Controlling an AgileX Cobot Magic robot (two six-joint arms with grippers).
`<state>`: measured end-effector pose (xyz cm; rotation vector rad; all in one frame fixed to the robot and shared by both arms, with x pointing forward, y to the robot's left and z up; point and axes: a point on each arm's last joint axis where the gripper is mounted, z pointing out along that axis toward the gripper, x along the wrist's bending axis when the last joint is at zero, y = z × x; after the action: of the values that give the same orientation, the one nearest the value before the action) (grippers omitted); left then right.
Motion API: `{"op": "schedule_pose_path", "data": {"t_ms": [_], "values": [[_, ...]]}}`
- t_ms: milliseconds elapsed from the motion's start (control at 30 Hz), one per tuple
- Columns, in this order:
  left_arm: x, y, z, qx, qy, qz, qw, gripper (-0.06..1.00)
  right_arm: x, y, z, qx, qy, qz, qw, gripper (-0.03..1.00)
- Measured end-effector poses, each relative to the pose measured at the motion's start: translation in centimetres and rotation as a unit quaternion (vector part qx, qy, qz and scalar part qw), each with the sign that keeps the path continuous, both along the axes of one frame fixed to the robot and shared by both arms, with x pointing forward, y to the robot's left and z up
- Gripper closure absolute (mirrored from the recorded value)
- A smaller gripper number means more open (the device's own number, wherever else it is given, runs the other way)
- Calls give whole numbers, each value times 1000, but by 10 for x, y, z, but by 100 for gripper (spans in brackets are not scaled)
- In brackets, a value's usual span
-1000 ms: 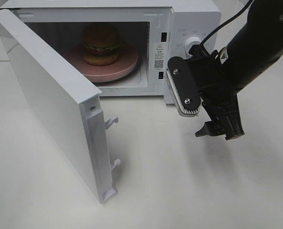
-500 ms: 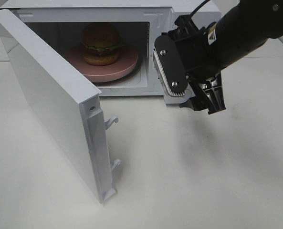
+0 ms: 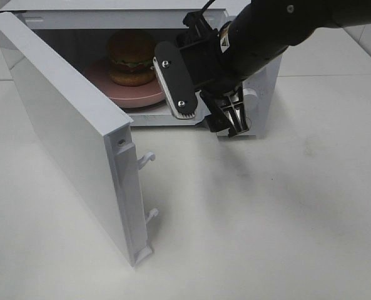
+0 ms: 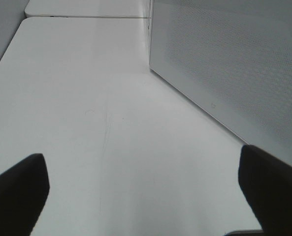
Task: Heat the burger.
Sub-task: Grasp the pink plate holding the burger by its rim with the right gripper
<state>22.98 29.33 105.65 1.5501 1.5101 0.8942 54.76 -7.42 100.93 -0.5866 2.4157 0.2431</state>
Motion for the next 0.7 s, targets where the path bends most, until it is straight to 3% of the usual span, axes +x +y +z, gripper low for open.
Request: {"op": "schedule_pose_path", "data": {"t_ms": [700], "values": [[0, 0, 0, 0, 0, 0, 1000, -4, 42, 33, -21, 29, 9, -37, 999, 10]]}}
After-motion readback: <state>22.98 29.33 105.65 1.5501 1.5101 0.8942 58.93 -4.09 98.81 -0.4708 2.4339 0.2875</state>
